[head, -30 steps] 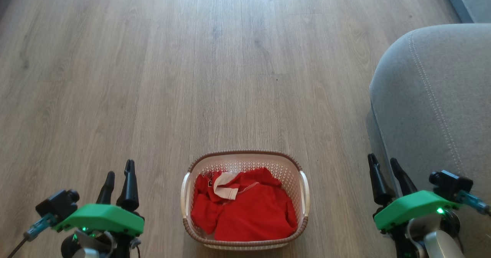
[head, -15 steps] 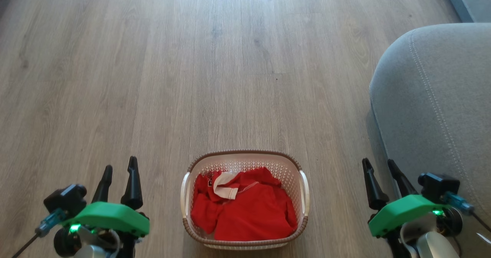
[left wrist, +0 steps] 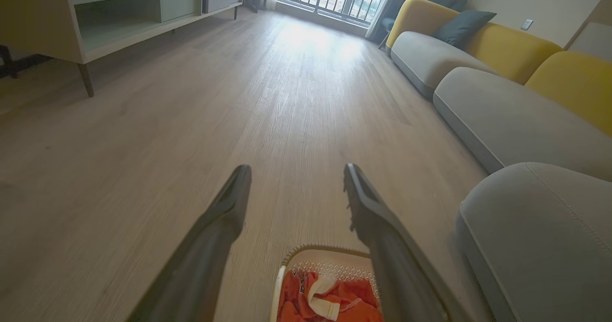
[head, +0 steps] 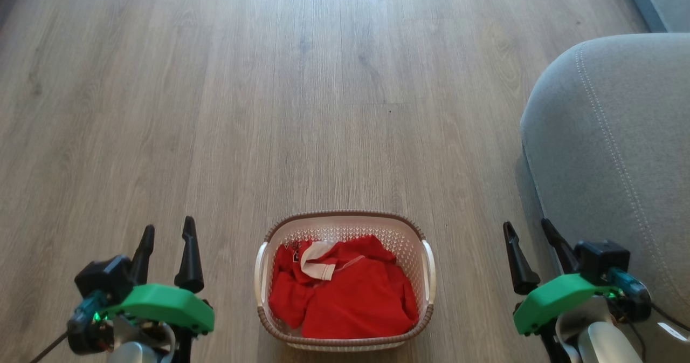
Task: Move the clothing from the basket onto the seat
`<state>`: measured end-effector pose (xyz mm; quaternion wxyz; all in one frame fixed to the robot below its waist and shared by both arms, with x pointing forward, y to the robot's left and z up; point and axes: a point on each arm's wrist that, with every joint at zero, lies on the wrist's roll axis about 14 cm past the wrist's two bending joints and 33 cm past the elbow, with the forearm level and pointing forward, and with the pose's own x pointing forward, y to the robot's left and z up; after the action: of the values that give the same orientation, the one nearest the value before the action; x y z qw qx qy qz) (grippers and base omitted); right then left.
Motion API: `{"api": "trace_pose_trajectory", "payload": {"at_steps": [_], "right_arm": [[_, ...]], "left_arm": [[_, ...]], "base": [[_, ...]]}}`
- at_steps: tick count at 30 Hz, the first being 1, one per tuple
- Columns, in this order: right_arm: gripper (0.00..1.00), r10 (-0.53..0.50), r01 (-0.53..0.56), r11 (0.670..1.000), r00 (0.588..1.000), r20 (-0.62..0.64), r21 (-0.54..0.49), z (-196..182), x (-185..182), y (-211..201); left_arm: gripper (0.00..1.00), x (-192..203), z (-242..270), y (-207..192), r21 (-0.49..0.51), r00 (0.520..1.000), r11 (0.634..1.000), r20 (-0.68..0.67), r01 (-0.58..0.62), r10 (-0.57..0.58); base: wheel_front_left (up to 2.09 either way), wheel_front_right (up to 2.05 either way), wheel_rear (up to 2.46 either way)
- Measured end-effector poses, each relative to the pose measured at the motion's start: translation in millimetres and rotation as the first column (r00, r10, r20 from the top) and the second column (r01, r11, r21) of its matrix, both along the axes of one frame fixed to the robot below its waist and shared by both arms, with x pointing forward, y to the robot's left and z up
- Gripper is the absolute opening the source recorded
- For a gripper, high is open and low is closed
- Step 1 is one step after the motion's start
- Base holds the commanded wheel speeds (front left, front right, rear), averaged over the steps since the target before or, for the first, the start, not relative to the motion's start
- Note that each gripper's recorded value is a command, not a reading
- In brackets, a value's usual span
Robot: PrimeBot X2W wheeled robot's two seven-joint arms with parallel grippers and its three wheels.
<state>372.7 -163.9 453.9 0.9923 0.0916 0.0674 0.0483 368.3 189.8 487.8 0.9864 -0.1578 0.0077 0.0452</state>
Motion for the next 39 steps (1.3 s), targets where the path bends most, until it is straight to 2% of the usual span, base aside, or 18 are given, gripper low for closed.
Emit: {"api": "trace_pose_trajectory", "payload": {"at_steps": [10,22,39], "right_arm": [[1.00,0.012,-0.010,0.997,1.000,0.018,-0.080,0,-1,-2],[1.00,0.034,-0.024,0.981,0.998,0.045,-0.194,1,-1,-5],[1.00,0.011,-0.003,0.981,0.999,0.037,-0.193,-2,2,-12]], "left_arm": [[1.00,2,5,-4,0.120,1.000,0.993,0.024,0.015,-0.018],[1.00,3,8,-13,0.253,0.997,0.966,0.043,0.048,-0.060],[1.00,7,-5,-18,0.251,0.997,0.965,0.006,0.075,-0.080]], "base": [[0.00,0.00,0.00],[0.00,0.00,0.00],[0.00,0.00,0.00]]}}
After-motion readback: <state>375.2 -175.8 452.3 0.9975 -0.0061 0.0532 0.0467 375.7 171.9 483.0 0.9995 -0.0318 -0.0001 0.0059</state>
